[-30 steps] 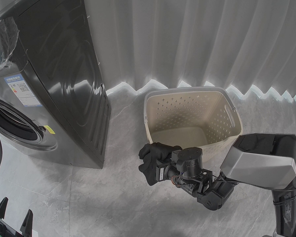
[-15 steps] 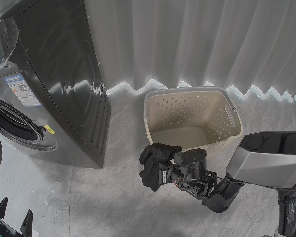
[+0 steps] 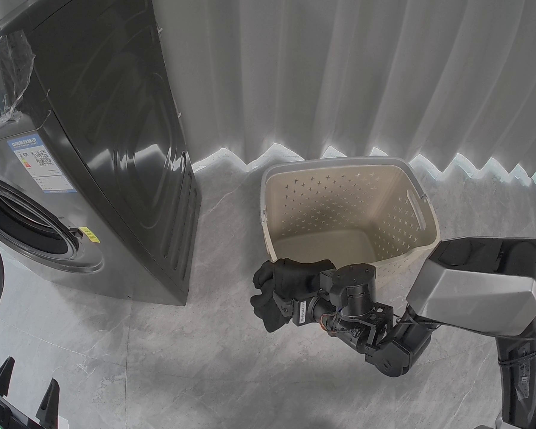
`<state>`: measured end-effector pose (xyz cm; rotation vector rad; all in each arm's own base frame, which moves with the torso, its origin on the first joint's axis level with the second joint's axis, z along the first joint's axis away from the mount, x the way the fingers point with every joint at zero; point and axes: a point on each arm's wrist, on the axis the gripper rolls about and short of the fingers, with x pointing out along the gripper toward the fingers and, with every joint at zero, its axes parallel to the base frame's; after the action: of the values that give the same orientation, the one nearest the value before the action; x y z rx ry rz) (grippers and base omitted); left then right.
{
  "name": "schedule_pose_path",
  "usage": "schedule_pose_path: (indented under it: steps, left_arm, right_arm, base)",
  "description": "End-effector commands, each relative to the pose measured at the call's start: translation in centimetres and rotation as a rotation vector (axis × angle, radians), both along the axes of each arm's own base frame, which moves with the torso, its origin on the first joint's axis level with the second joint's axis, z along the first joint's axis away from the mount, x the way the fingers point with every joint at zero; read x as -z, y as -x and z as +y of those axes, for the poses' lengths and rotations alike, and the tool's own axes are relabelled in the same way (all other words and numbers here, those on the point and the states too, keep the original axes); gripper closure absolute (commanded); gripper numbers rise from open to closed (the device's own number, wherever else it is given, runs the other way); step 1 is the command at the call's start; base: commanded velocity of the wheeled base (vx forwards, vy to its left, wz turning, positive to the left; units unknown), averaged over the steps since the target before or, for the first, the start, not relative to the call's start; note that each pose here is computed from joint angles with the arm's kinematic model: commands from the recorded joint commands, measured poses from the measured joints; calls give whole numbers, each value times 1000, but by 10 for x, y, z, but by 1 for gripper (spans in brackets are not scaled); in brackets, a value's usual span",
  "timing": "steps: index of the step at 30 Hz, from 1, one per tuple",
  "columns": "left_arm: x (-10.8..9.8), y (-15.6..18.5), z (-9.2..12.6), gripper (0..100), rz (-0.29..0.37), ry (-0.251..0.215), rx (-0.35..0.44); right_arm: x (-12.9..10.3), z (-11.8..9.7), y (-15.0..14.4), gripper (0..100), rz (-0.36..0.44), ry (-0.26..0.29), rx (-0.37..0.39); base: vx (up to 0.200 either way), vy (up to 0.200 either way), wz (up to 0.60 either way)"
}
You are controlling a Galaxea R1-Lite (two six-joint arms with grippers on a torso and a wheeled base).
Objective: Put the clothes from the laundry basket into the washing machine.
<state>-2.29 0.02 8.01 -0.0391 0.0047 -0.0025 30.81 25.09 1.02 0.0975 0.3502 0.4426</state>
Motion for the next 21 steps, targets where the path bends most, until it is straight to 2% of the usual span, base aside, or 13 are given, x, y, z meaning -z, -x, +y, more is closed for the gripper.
schedule_pose_path:
  steps: [1, 14, 15, 21]
  left_arm:
    - [5, 0, 0, 0, 3, 2, -1]
    - [5, 0, 0, 0, 3, 4, -1]
    - [5, 0, 0, 0, 3, 4, -1]
    - [5, 0, 0, 0, 3, 5, -1]
  right_arm:
    - [10, 0, -8, 0, 2, 7, 13]
    - [10, 9, -16, 0, -32, -18, 6]
    - [9, 10, -15, 100, -34, -20, 3]
    - [7, 12, -14, 100, -42, -28, -3]
  base:
    - [0, 0, 0]
    - [0, 0, 0]
    - [0, 0, 0]
    - [0, 0, 0]
